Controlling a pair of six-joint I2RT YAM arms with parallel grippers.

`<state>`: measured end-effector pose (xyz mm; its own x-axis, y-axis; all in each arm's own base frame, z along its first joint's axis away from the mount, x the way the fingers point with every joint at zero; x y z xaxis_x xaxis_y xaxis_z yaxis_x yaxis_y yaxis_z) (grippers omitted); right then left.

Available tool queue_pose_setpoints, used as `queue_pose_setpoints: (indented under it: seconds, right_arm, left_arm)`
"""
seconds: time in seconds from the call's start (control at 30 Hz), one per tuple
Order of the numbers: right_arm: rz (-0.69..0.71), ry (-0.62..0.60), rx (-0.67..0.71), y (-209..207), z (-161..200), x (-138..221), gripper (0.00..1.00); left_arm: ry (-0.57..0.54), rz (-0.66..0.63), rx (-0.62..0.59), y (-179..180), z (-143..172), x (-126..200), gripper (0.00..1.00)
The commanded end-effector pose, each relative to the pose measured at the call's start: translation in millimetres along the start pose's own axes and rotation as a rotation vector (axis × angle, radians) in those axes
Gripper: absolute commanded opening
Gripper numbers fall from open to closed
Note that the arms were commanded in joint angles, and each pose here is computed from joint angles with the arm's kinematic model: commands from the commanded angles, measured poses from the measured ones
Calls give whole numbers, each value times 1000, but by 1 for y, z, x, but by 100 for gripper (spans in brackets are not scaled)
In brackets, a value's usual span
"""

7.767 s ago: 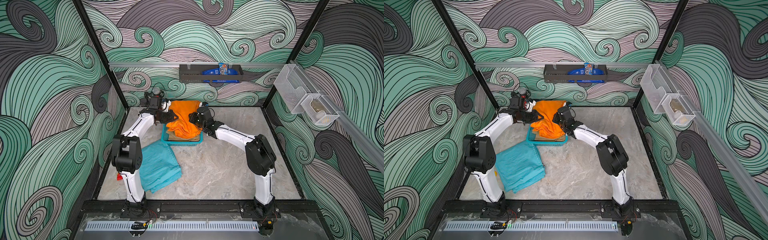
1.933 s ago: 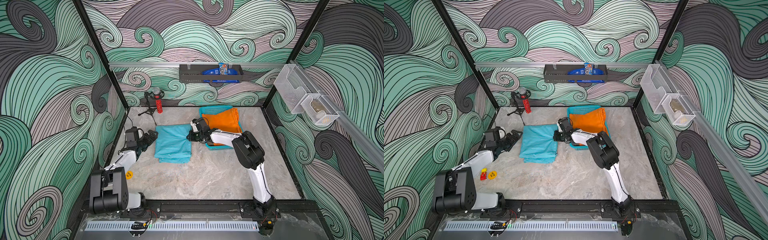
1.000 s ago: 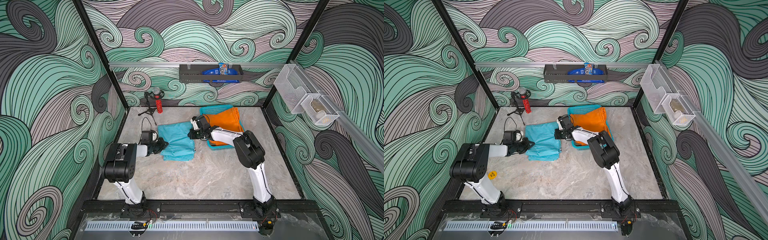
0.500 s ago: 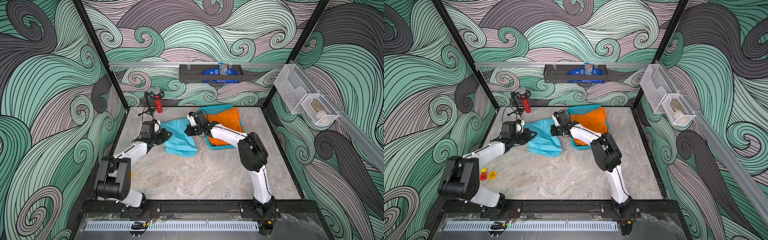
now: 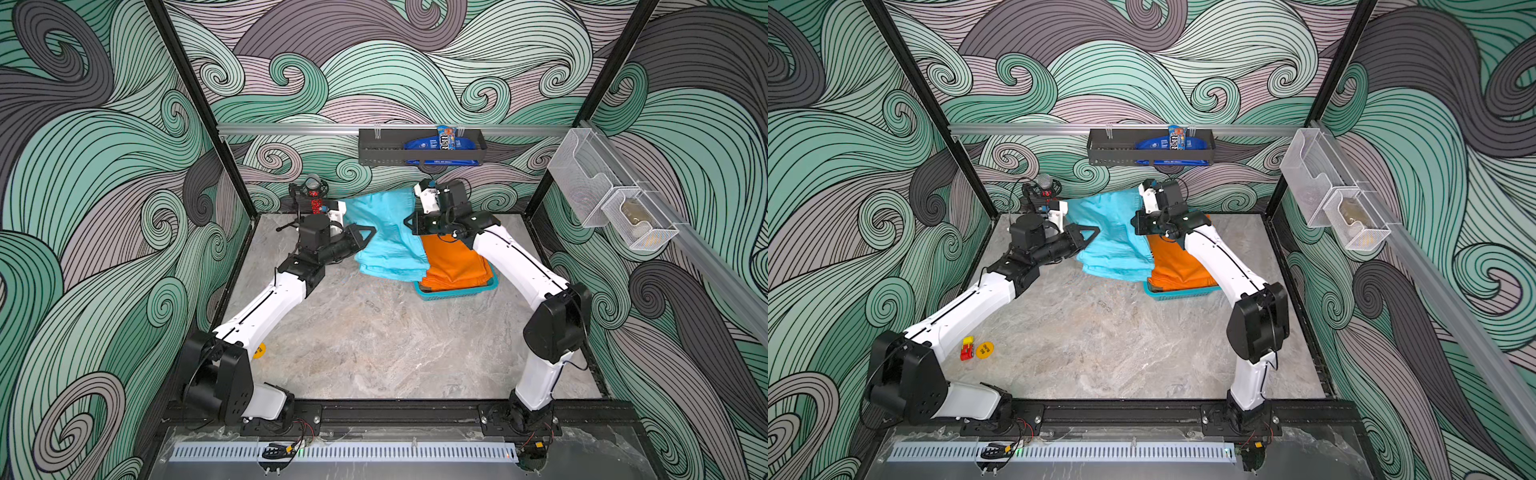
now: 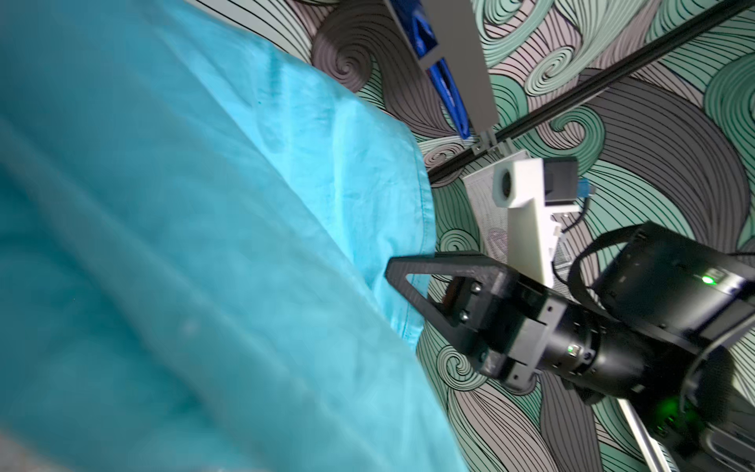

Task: Put the folded long pants in the basket
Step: Place the long pant in the basket.

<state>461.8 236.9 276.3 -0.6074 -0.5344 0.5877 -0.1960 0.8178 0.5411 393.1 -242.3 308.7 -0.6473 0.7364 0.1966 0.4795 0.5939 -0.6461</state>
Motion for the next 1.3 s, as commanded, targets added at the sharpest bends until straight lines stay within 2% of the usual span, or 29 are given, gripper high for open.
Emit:
queue_pose_setpoints:
  seconds: [0.0,0.17,0.3,0.5,0.73,0.97,1.0,1.03,1.07,1.1,1.17,1.2,1.27]
  right_arm:
    - [33,-68,15,-28,-29,22,0]
    - [157,-93,-21,-91,-48,42,0]
    - [269,-97,-35,-137,-54,46,0]
    - [350,-46,-21,-173,-45,20,0]
    - [469,30,-66,-219,-20,-15,0]
    - [535,46,-82,-242,-8,-28,0]
    - [532,37,-84,-241,-9,-27,2]
    - [521,27,-84,-239,-10,-26,16]
    - [509,14,-82,-235,-13,-23,23]
    - [495,1,-81,-230,-16,-20,36]
    - [475,-28,-78,-222,-25,-13,53]
    - [468,-42,-76,-217,-29,-9,59]
    - [453,-71,-67,-208,-38,0,61]
  left_arm:
    - [61,152,30,-49,19,-34,0]
    - [70,209,84,-84,53,-74,0]
    - [86,192,94,-90,74,-101,0]
    - [107,115,70,-62,92,-131,0]
    - [211,-18,3,-5,128,-168,0]
    - [255,-152,-39,41,148,-179,0]
    - [254,-169,-47,45,146,-179,4]
    - [254,-180,-54,48,145,-178,9]
    - [252,-183,-60,49,143,-178,14]
    - [250,-187,-66,50,140,-178,23]
    - [241,-190,-82,48,132,-179,43]
    - [238,-191,-90,47,127,-179,55]
    - [226,-192,-105,44,115,-179,69]
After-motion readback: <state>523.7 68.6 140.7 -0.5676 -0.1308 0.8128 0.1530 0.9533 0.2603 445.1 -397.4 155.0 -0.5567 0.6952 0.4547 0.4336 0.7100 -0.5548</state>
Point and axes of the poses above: each gripper's point midway between its finger pads, its own x axis back along the fingers, its own y axis along the line the jaws close on, z = x × y, the point moved 1 cm from there along x, back along the fingers, and after that the axes turned 14 degrees about -x, right-handed, at the moved point
